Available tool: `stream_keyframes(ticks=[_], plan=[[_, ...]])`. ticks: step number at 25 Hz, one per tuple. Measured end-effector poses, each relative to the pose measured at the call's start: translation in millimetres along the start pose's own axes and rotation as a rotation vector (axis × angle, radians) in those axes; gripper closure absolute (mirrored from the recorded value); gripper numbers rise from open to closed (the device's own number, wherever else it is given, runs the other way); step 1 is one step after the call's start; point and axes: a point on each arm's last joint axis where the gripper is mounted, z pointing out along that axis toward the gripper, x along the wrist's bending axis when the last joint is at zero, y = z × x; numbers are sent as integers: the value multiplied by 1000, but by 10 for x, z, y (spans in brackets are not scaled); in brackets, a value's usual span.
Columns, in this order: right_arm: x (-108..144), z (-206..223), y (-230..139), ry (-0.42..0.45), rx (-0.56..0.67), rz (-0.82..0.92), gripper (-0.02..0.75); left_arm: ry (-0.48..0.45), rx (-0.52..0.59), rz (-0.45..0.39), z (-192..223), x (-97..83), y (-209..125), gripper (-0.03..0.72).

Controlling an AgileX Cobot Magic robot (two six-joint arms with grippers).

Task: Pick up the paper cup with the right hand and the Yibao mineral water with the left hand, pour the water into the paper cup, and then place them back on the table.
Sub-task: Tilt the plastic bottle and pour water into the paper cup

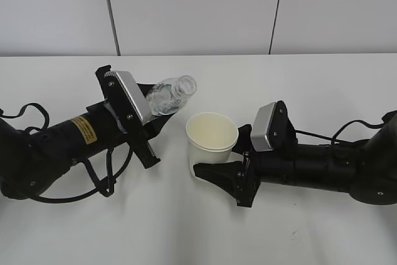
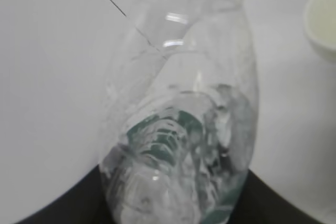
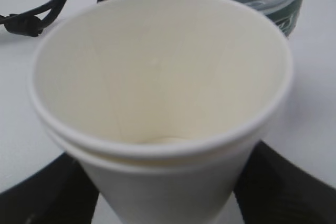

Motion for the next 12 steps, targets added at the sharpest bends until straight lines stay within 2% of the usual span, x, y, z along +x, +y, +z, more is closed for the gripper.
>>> stream_keyframes(ticks=[12], plan=[[18, 151, -60, 14, 16, 0, 185, 8, 7, 182, 0, 8, -5, 365]])
